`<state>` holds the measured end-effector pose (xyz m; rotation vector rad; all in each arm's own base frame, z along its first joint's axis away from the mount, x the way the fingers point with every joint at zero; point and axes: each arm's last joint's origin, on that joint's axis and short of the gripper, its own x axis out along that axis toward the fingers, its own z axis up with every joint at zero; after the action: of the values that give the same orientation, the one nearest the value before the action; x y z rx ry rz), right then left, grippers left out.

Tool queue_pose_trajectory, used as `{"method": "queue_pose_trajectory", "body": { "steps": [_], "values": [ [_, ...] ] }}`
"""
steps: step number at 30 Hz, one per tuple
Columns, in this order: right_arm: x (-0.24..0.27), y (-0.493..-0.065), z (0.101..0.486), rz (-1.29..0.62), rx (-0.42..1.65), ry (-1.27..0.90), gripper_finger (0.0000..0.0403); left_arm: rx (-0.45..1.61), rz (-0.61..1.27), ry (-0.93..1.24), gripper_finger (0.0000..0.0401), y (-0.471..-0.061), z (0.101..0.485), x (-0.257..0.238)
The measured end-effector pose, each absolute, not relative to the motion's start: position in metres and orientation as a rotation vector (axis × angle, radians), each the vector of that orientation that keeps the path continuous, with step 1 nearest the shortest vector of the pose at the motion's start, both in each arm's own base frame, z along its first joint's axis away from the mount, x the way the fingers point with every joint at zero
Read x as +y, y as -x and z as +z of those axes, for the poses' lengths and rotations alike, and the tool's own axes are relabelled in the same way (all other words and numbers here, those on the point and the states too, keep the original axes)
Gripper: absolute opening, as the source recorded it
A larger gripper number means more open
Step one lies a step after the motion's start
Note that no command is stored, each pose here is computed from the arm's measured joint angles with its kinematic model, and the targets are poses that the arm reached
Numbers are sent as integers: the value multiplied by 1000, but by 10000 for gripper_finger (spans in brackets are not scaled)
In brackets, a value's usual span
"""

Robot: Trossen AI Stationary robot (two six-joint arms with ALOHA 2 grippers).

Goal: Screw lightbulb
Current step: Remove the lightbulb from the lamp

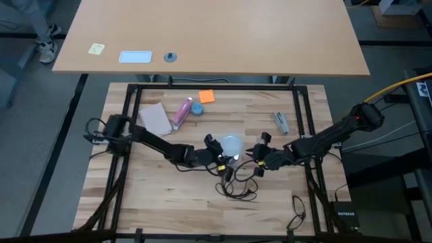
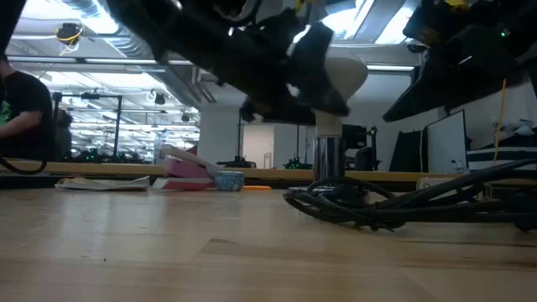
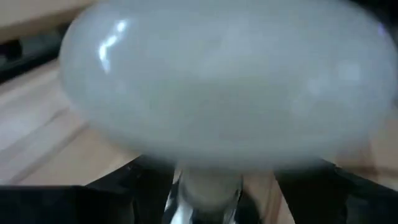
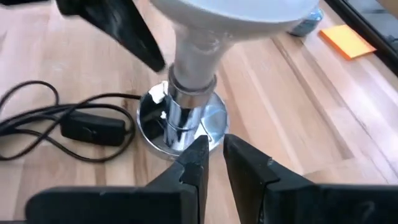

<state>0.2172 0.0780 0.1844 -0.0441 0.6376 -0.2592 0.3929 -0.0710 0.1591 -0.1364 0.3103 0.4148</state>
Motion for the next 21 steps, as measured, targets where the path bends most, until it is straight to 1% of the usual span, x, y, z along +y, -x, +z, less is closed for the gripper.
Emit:
{"method": "queue_pose_trajectory", "body": {
  "steps": [5, 11, 15, 21],
  "values": [
    [77, -215, 185, -265, 644, 51, 60, 521, 463, 124, 255, -372, 165, -68],
    [77, -215, 185, -262, 644, 59, 60, 742, 540, 129, 253, -351, 153, -65],
    [77, -216, 185, -256, 645, 74, 60, 801, 526, 135, 253, -347, 150, -67],
    [77, -216, 185, -250, 648, 73, 60, 803, 510, 121, 253, -346, 150, -70]
  ]
}}
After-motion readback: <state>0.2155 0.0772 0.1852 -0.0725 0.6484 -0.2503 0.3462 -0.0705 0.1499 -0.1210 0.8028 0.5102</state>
